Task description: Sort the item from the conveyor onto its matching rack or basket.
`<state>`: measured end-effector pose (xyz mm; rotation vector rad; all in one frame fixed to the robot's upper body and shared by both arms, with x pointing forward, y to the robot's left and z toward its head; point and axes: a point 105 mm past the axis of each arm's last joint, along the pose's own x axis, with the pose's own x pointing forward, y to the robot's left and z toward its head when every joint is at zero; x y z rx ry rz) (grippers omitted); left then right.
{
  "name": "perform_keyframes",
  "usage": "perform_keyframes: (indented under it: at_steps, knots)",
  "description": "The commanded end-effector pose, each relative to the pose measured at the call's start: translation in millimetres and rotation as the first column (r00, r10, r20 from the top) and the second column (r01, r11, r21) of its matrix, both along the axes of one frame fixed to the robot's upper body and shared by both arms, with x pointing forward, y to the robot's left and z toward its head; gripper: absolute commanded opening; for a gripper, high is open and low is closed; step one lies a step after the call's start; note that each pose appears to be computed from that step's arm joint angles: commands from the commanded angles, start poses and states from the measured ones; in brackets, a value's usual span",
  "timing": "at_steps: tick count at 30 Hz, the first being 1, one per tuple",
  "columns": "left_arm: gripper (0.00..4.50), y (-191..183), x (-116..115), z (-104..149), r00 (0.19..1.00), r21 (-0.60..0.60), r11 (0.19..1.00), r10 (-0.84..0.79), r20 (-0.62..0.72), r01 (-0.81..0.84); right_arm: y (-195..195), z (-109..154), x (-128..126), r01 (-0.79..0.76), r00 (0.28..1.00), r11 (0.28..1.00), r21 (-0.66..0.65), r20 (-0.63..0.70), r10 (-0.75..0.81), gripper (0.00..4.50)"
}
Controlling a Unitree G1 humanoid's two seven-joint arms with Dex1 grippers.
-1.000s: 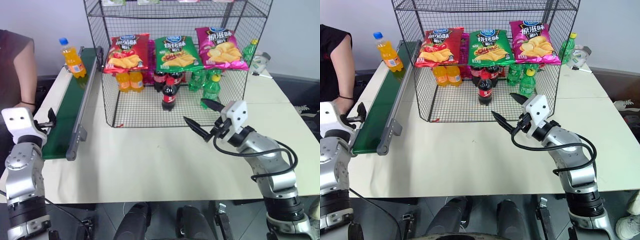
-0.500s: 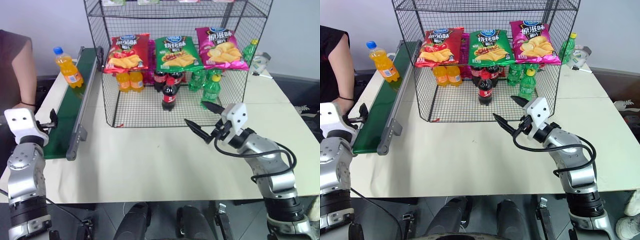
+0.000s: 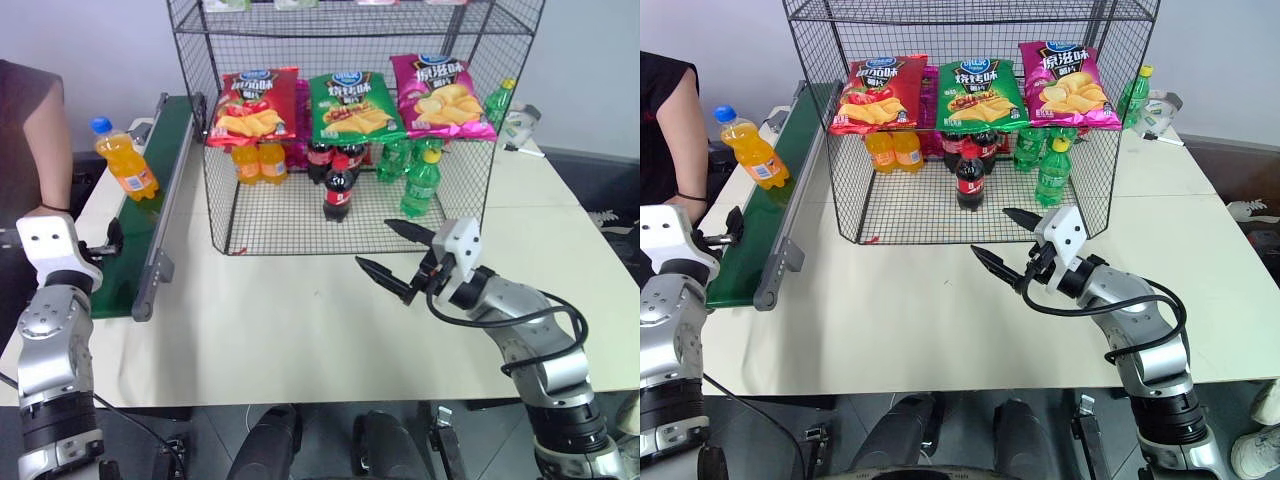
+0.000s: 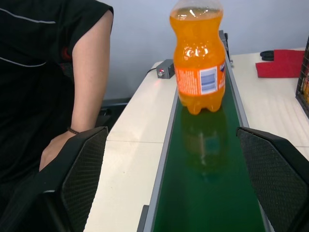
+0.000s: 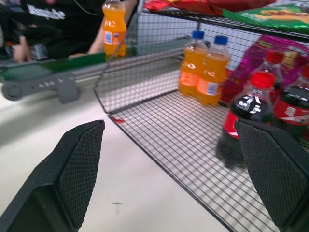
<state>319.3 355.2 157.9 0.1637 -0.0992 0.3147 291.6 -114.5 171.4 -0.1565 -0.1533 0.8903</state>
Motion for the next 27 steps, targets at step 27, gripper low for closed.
perform_keyframes:
  at_steps: [27]
  knots:
    - [4.45,-2.9,-2.1,27.1,0.992,-0.025,0.997,-0.073,0.102,0.076,7.3,5.1,-7.9,-0.064,0.998,0.998,-0.003,0.027,0.064,4.50]
